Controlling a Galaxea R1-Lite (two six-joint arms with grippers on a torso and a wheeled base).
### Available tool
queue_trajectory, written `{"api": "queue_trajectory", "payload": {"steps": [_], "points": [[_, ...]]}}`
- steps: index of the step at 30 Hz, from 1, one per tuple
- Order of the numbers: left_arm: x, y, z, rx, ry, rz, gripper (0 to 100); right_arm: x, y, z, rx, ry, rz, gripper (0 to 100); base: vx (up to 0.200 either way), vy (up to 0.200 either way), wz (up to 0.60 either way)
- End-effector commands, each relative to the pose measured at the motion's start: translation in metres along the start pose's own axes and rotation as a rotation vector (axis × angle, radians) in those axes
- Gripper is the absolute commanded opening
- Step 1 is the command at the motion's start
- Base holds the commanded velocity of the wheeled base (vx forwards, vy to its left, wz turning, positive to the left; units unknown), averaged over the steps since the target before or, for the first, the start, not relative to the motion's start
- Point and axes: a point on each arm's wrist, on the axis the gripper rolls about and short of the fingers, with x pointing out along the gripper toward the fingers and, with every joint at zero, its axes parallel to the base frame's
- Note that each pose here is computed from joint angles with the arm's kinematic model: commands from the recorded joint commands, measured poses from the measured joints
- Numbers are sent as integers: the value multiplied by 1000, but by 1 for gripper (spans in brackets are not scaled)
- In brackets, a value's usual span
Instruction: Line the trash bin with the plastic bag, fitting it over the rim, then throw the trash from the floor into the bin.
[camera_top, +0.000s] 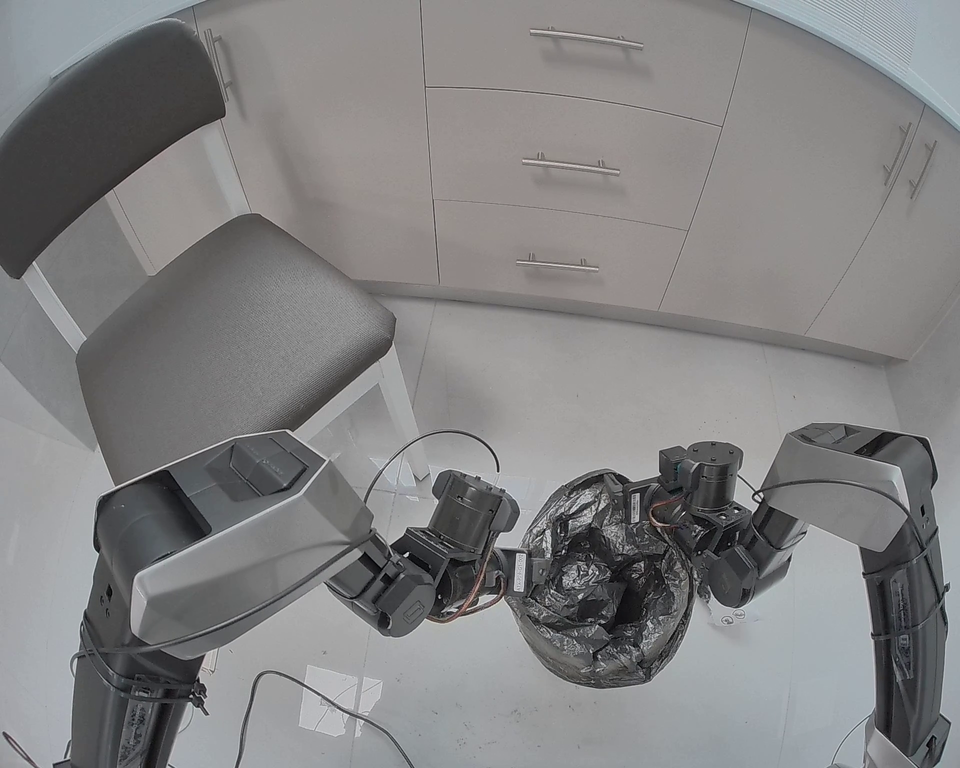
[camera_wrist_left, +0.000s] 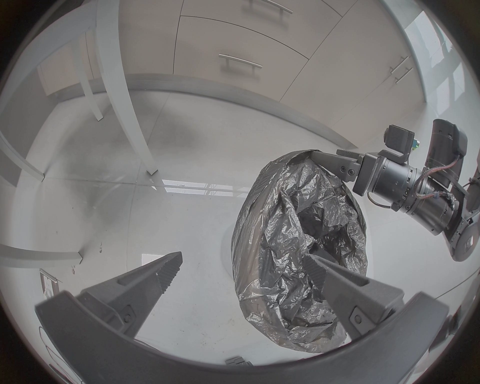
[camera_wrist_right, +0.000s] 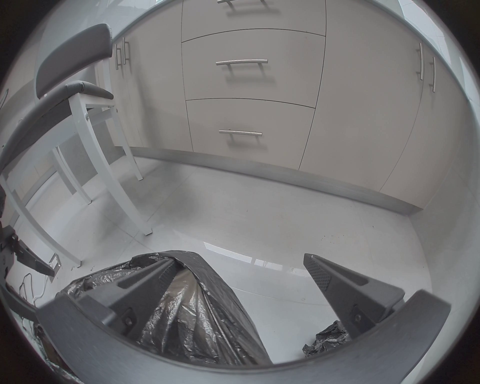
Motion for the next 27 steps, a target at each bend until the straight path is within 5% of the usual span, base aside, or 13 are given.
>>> {"api": "queue_trajectory", "payload": {"steps": [1, 27], "points": [[3, 2, -4, -2, 9, 6, 100, 3, 2, -7, -4, 13, 1, 100, 0, 0, 0], [8, 7, -23, -98, 5, -15, 100, 7, -30, -25, 31, 69, -67, 100, 0, 0, 0]]}}
